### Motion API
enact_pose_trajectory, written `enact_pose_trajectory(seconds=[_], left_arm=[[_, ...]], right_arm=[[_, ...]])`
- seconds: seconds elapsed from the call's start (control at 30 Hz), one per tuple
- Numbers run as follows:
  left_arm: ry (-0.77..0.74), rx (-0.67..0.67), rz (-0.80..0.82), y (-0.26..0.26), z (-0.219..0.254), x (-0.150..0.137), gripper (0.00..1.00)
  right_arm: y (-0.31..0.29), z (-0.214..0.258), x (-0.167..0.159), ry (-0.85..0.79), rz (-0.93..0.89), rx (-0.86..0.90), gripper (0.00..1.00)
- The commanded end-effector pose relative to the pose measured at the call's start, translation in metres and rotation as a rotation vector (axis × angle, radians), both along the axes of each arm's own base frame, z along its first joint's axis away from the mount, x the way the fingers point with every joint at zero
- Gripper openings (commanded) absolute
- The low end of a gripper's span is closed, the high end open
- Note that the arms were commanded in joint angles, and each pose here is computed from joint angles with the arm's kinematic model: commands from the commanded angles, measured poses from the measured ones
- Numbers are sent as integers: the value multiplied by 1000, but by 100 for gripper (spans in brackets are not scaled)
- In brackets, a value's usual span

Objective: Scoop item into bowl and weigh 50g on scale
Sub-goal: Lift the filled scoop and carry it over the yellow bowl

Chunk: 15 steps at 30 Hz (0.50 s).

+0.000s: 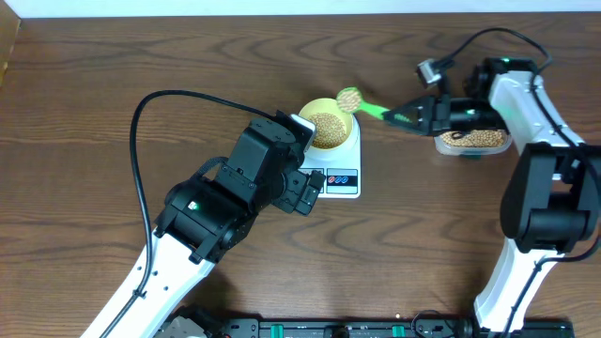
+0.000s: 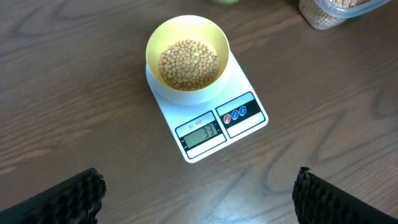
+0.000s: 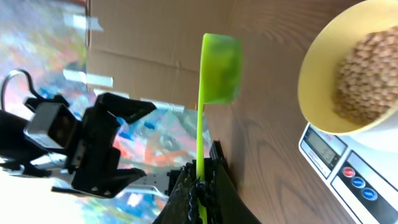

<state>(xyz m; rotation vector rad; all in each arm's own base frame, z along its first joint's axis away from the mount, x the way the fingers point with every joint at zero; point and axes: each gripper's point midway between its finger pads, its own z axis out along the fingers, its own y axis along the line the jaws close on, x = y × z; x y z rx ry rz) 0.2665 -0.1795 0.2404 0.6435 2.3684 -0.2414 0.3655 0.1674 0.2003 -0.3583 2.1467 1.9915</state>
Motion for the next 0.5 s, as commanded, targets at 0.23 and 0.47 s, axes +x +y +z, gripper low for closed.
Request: enact_pose_trajectory(seconds=[0.23, 0.47], left_arm=[[-2, -2, 24, 1, 2, 4, 99], [-2, -2, 24, 1, 2, 4, 99]], right_arm=[[35, -25, -10, -65, 135, -125, 2], [38, -36, 18, -123, 127, -358, 2]])
